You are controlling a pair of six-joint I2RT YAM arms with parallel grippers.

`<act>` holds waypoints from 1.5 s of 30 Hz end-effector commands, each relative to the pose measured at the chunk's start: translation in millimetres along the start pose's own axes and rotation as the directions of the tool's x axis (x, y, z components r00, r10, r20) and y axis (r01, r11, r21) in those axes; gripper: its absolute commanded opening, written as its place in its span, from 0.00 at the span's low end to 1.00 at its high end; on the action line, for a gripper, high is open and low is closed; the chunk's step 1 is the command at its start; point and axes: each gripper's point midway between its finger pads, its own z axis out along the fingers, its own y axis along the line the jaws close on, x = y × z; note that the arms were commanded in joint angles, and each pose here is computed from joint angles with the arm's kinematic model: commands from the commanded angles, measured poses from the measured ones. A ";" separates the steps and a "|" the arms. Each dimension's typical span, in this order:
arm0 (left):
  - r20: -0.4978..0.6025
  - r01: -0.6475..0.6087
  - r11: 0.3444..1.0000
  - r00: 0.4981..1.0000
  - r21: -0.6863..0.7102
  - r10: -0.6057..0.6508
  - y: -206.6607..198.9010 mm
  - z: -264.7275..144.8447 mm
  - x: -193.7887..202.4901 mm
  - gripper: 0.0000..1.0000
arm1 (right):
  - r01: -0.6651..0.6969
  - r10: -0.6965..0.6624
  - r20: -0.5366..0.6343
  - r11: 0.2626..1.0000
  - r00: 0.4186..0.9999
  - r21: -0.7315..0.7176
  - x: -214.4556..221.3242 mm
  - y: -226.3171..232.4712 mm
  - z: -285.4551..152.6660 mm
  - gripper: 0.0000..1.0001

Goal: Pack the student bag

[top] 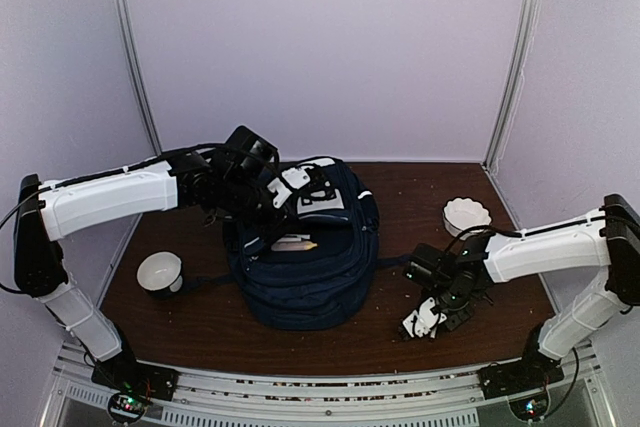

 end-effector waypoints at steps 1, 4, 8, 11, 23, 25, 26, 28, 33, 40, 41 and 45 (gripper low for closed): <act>0.119 -0.020 1.000 0.993 0.016 0.018 -3.7 -11.5 -36.5 0.00 | -0.038 0.039 0.042 0.999 0.998 -0.020 -10.2 -10.4 4.2 0.31; 0.117 -0.020 1.000 0.993 0.019 0.018 -4.2 -10.9 -35.9 0.00 | -0.065 0.071 0.068 0.994 0.995 -0.083 -20.1 -8.1 6.1 0.21; 0.115 -0.020 1.000 0.993 0.018 0.018 -3.8 -10.1 -35.6 0.00 | -0.100 0.116 0.083 0.981 0.990 -0.169 -30.6 -3.1 9.9 0.13; 0.115 -0.020 1.000 0.993 0.017 0.018 -3.7 -10.2 -35.6 0.00 | -0.140 0.168 0.113 0.964 0.979 -0.227 -42.0 -1.0 8.4 0.11; 0.116 -0.021 1.000 0.993 0.022 0.018 -4.9 -10.9 -36.1 0.00 | -0.333 0.369 0.135 0.914 0.919 -0.233 -81.4 -22.3 7.3 0.14; 0.115 -0.020 1.000 0.993 0.024 0.018 -4.8 -10.5 -36.0 0.00 | -0.335 0.365 0.123 0.918 0.923 -0.213 -75.9 -21.3 8.2 0.20; 0.117 -0.021 1.000 0.993 0.023 0.018 -4.9 -11.5 -36.5 0.00 | -0.336 0.362 0.111 0.920 0.926 -0.201 -70.7 -18.9 9.6 0.23; 0.117 -0.020 0.999 0.993 0.025 0.017 -5.1 -11.3 -36.3 0.00 | -0.331 0.350 0.092 0.927 0.932 -0.175 -61.6 -16.0 10.9 0.25; 0.116 -0.021 0.999 0.993 0.030 0.017 -5.9 -10.6 -36.1 0.00 | -0.342 0.356 0.067 0.926 0.932 -0.159 -47.5 -10.0 14.1 0.26; 0.106 -0.017 0.999 0.994 0.034 0.013 -6.1 -7.6 -34.5 0.00 | -0.314 0.332 0.041 0.921 0.942 -0.230 -45.9 9.2 23.1 0.23; 0.106 -0.018 0.999 0.994 0.033 0.014 -5.8 -7.6 -34.4 0.00 | -0.304 0.323 0.040 0.921 0.946 -0.242 -45.1 13.0 21.8 0.23; 0.106 -0.016 0.999 0.994 0.029 0.013 -5.3 -8.0 -34.5 0.00 | -0.290 0.308 0.033 0.923 0.951 -0.254 -38.7 21.9 17.2 0.24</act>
